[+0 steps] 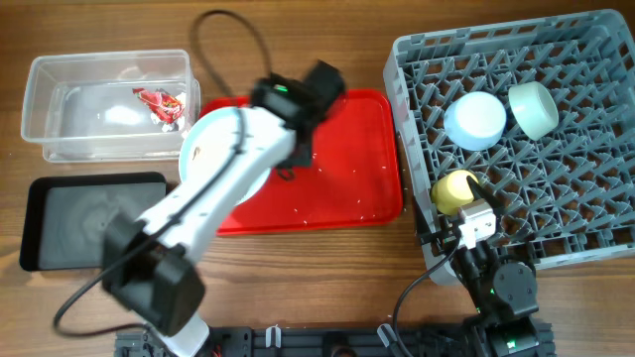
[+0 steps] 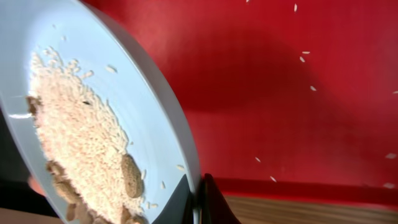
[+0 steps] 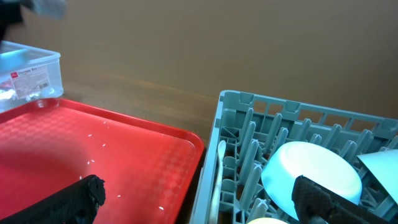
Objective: Sort waste into correct bins and load items into the dishwasher rack
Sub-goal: 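Tip the plate over the black tray to dump the rice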
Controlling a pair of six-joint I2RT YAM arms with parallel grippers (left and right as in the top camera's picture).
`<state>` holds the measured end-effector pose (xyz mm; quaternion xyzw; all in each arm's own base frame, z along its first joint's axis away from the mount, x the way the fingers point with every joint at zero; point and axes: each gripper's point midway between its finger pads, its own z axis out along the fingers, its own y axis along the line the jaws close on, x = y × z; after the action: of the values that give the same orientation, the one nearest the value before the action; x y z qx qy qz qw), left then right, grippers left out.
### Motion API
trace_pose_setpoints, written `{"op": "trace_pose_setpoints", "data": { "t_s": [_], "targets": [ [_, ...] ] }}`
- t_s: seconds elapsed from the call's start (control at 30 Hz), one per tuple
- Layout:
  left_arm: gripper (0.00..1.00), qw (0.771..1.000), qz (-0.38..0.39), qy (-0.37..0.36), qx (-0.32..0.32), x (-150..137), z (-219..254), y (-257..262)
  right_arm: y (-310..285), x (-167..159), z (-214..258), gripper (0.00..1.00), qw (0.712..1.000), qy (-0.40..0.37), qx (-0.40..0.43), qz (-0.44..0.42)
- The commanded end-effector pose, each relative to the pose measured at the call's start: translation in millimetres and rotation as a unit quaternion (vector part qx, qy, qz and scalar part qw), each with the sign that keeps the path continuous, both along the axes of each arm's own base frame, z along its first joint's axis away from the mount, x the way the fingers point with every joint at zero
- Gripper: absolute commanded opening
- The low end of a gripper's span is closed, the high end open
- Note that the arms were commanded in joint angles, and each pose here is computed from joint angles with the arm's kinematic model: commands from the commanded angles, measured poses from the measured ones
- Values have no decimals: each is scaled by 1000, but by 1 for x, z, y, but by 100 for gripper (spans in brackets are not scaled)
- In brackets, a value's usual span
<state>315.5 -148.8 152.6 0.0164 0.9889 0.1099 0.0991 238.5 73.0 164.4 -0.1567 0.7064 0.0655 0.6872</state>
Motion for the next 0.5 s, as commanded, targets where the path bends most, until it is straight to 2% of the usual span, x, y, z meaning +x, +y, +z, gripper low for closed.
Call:
{"op": "trace_pose_setpoints", "data": {
  "t_s": [0.0,0.17,0.3,0.47],
  "targets": [
    [4,990,64,11,-127,-3,35,24,2,-1,0,100,1000,-1,-2,6],
    [4,973,123,19,-195,-2,45,91,2,-1,0,100,1000,-1,-2,6],
    [4,955,172,31,-238,-6,32,142,2,-1,0,99,1000,-1,-2,6],
    [4,914,245,12,-323,-10,5,194,2,-1,0,100,1000,-1,-2,6]
  ]
}}
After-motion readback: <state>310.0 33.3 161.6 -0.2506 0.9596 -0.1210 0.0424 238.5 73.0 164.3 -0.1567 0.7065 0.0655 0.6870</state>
